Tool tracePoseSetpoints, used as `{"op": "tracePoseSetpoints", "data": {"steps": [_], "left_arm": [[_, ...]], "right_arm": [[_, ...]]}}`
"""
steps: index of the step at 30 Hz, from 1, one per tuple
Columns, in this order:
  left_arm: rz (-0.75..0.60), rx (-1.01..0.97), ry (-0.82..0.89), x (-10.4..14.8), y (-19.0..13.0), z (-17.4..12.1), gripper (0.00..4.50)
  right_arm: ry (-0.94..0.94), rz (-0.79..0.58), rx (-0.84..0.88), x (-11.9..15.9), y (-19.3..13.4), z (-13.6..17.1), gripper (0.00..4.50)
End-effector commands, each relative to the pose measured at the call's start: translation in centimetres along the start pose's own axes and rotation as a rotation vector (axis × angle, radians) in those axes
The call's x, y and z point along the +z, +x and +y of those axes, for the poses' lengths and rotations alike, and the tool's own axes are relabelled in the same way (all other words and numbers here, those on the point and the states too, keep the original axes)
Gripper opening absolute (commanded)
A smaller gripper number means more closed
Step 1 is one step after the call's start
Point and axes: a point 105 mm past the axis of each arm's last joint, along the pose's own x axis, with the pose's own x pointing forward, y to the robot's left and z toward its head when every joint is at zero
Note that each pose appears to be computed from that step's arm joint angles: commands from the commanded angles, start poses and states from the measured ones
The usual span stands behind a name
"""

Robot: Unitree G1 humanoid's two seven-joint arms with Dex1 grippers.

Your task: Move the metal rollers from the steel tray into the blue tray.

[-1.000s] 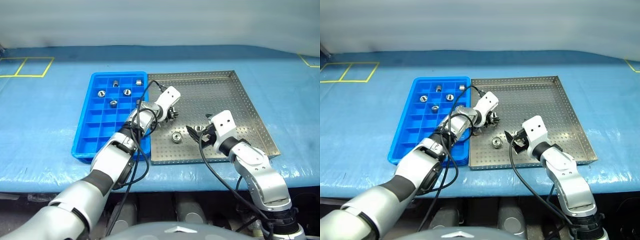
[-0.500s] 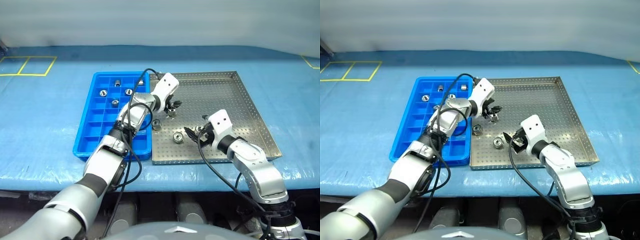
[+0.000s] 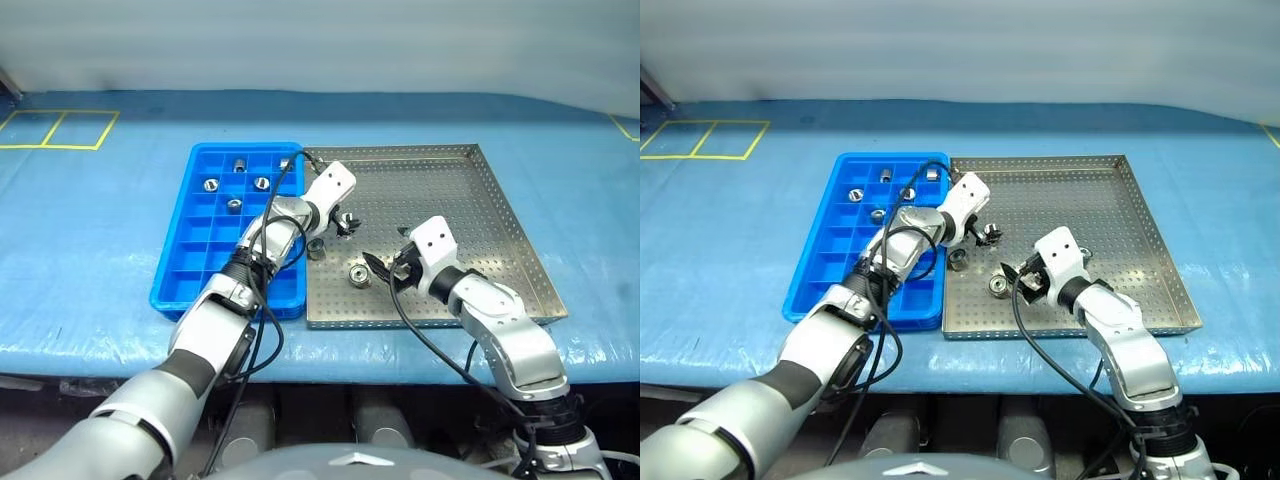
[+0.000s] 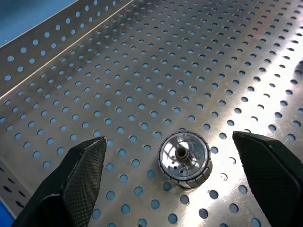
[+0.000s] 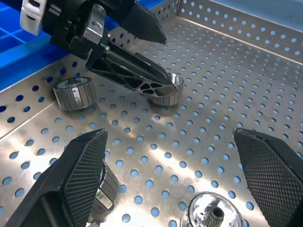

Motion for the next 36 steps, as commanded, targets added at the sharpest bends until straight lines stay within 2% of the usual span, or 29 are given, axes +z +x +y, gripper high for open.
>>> {"op": "tracePoseSetpoints", "data": {"steps": [1,11,14,20,21,30,36], "left_arm": [[-0.027,0.048,0.007,1.9,0.3,0.5,4.47],[0.078,-0.023,-0.044,0.2,1.3,-1.0,4.47],[0.09,-0.012,-0.051,0.0,1.2,-0.7,3.88],[0.074,-0.007,-0.071,0.1,1.1,-0.5,1.89],[0.071,-0.012,-0.07,0.1,1.1,-0.6,1.68],[-0.034,-0.055,-0.085,1.9,0.5,-0.8,1.68],[-0.133,-0.109,-0.067,4.1,-2.3,-0.1,1.68]], "right_arm": [[-0.02,-0.054,-0.026,1.3,-0.5,-0.2,4.5],[-0.025,-0.062,-0.059,1.5,-0.9,-0.7,4.5],[-0.026,-0.061,-0.066,1.5,-0.9,-0.9,4.5],[-0.025,-0.064,-0.062,1.6,-0.5,-0.7,4.5],[-0.025,-0.066,-0.06,1.6,-0.5,-0.6,4.5],[-0.015,-0.065,-0.05,1.5,-0.3,-0.3,4.5],[-0.016,-0.045,-0.013,0.9,-0.6,0.1,4.5]]}}
